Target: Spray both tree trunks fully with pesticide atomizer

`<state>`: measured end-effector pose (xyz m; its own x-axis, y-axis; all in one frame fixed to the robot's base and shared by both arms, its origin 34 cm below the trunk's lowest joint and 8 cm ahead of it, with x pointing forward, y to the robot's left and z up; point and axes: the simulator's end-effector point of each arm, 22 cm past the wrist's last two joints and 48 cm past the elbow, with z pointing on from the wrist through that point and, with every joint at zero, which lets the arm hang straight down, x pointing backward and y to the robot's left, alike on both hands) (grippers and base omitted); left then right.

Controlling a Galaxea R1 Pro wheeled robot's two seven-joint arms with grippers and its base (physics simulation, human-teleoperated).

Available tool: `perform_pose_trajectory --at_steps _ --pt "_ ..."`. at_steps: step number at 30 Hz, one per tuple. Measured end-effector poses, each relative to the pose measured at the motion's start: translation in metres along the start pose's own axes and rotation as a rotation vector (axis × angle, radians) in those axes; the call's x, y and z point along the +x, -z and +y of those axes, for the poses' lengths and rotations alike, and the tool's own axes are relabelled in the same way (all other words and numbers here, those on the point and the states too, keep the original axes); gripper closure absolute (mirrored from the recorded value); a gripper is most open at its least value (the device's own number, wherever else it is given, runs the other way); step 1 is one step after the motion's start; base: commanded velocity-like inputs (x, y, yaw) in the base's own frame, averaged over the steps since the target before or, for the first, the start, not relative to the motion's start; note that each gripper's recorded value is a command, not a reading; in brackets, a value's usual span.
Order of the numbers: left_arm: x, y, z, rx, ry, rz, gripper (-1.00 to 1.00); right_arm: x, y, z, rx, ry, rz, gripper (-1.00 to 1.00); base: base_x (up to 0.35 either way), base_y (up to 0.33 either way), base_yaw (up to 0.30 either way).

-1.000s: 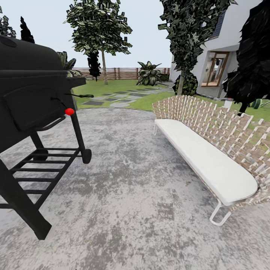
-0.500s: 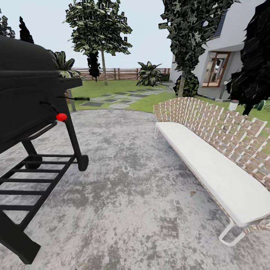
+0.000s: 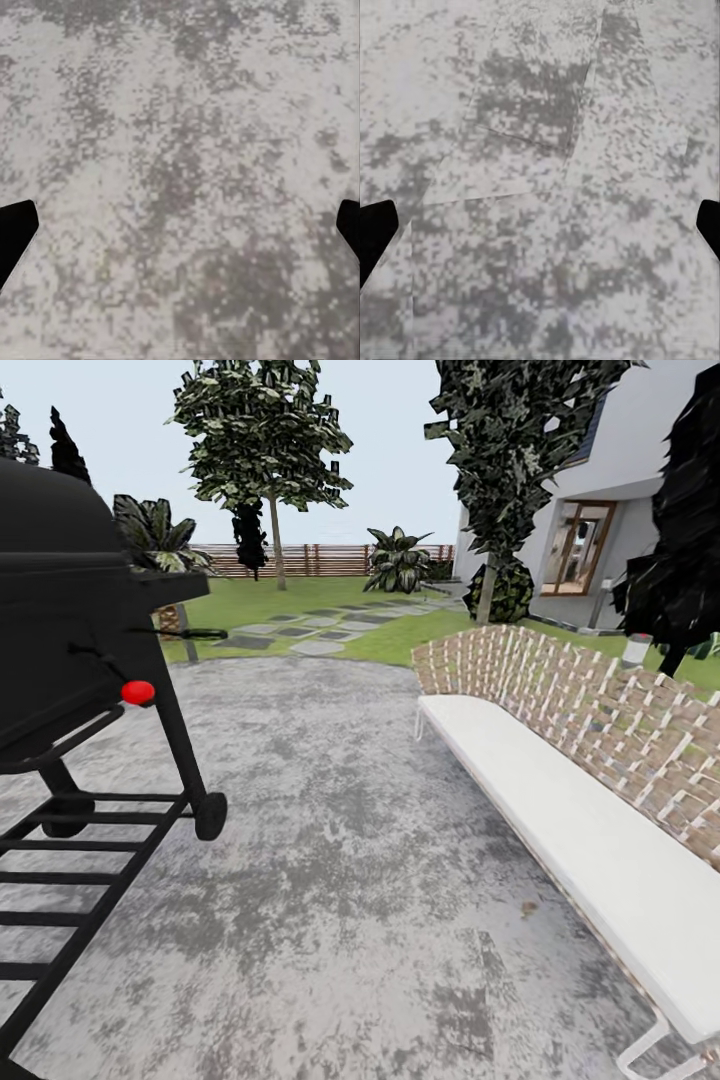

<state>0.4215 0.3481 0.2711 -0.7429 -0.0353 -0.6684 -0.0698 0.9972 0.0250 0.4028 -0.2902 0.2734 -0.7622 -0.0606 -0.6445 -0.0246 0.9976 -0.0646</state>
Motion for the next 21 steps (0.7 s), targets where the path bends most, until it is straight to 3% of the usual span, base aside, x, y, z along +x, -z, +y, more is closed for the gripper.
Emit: perform_pose_trajectory --at_steps 21 --pt "0.0001 0.0000 -0.0004 0.000 0.001 0.000 -1.00 0.0006 0.0001 0.0006 -0.001 0.004 0.001 -1.00 0.339 -0.107 0.000"
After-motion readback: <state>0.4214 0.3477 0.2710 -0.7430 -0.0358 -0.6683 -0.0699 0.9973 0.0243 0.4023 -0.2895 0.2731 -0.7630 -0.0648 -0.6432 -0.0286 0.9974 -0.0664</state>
